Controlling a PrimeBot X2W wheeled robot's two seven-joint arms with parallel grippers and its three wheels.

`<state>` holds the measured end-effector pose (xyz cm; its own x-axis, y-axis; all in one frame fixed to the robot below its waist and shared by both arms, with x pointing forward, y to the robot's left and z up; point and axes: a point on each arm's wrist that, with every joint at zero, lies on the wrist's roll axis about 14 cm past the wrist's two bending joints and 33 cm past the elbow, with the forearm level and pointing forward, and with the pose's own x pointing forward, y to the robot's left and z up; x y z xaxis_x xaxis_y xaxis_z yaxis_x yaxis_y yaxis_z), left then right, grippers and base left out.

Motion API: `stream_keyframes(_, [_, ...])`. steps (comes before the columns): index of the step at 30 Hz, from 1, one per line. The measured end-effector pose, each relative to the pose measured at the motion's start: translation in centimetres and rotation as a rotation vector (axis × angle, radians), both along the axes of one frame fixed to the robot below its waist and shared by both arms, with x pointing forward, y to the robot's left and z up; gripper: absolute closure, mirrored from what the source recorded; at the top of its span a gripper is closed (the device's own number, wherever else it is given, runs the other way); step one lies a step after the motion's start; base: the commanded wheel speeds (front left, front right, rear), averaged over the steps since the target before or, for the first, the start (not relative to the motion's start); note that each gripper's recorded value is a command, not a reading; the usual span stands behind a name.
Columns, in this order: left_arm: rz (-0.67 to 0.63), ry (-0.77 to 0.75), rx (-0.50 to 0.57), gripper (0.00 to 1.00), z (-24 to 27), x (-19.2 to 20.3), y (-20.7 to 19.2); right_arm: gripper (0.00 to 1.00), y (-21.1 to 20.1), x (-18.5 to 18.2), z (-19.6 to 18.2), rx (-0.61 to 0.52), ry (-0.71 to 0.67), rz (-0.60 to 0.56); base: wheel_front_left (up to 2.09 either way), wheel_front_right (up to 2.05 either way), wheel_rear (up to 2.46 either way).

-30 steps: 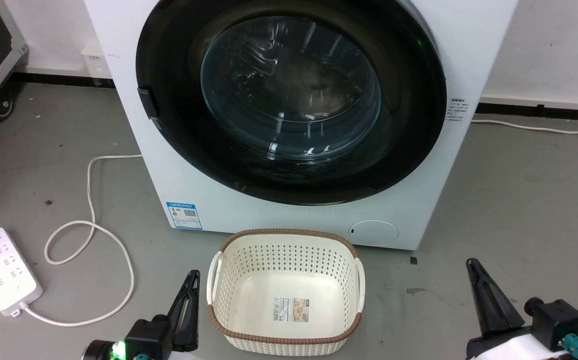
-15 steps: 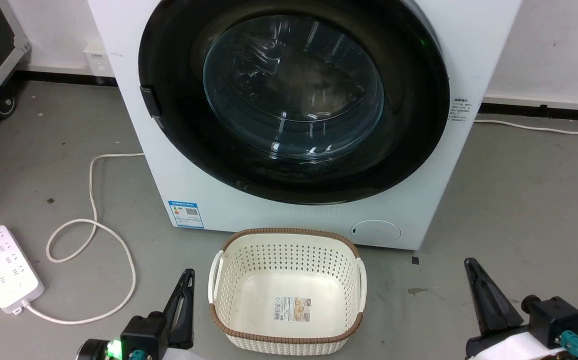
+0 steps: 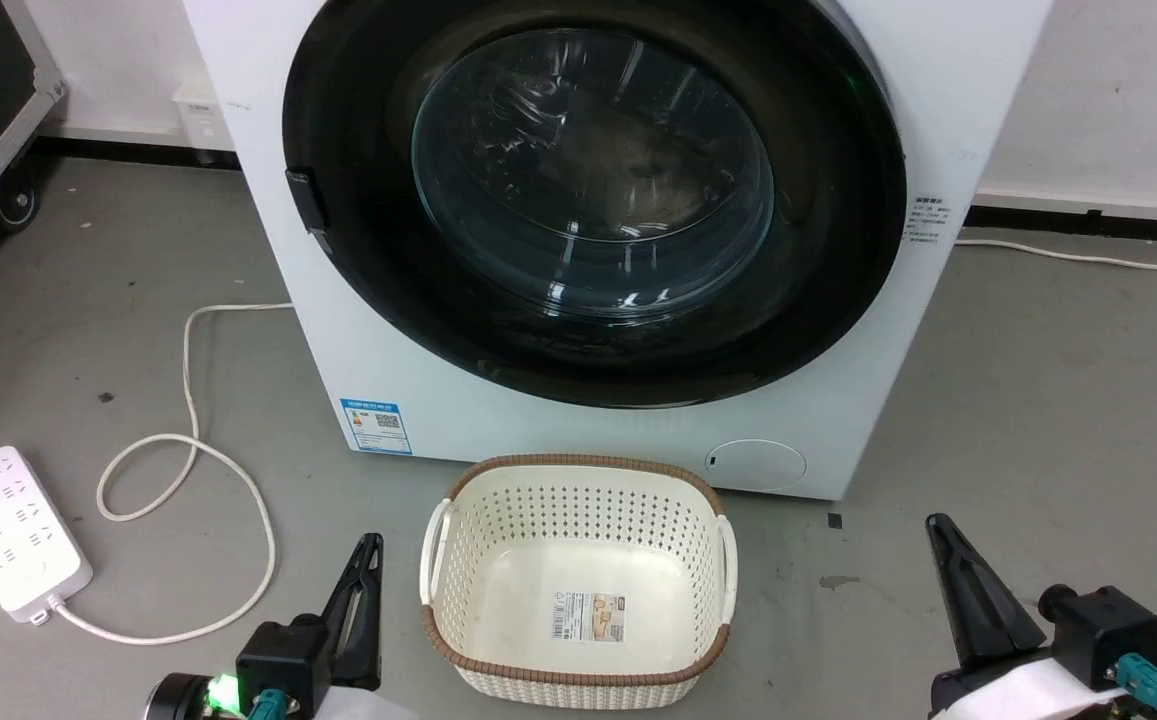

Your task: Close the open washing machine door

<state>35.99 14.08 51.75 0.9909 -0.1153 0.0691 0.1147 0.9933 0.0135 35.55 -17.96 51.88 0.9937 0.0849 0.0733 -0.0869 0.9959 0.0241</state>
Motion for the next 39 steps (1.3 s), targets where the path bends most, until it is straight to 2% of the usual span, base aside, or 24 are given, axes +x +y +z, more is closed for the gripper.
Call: stream_keyframes(39, [0.054,0.040,0.012,1.00,0.1,0.5,1.7,1.00,0.9,0.6,0.0,-0.033,0.043,0.022,0.00,0.00,0.00])
